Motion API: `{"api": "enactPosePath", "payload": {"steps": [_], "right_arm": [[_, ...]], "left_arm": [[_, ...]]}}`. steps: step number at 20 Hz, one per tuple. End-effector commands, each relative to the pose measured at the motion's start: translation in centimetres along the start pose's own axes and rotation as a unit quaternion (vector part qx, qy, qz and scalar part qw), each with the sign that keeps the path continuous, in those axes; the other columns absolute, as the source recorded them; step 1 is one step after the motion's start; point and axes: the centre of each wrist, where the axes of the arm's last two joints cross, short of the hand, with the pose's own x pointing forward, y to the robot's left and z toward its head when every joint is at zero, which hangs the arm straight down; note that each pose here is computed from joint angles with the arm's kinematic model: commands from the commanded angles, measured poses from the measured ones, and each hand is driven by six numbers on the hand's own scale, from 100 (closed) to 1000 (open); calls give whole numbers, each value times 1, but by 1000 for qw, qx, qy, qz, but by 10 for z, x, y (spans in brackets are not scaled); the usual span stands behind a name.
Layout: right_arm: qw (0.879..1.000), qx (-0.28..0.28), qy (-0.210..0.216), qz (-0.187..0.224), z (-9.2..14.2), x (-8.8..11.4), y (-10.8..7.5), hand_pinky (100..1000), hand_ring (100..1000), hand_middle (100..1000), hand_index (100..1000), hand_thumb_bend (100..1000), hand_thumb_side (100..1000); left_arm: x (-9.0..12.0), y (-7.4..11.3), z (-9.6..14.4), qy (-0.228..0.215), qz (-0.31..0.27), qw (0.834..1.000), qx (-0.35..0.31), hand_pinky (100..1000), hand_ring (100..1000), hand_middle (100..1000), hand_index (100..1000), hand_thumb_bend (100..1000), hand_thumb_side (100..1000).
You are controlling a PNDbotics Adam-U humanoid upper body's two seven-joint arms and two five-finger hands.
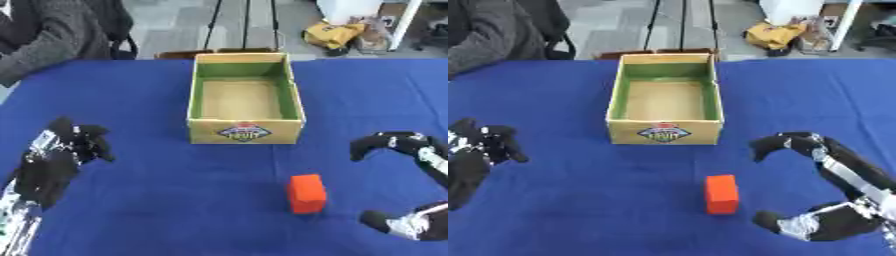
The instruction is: Pick up objects on the table and place them in the box.
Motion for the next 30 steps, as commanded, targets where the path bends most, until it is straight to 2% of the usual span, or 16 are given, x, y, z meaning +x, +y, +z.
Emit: {"api": "enactPosePath", "payload": {"steps": [1, 15, 23, 30], "right_arm": [[999, 29, 2, 32, -1, -4, -10, 812, 789, 675, 881, 557, 444], [994, 75, -12, 84, -16, -26, -12, 806, 782, 687, 876, 538, 470], [987, 122, 10, 108, -13, -46, -1, 801, 775, 684, 872, 534, 496], [980, 156, 29, 121, -14, -70, 7, 799, 775, 685, 867, 522, 482]], "left_arm": [[8, 4, -3, -5, -12, 1000, -9, 629, 515, 509, 737, 240, 1000], [8, 2, -6, -5, -12, 1000, -17, 629, 514, 508, 737, 239, 1000], [8, 1, -7, -5, -11, 1000, -20, 630, 514, 508, 737, 238, 1000], [7, -1, -8, -6, -8, 1000, -24, 630, 513, 508, 736, 235, 1000]]}}
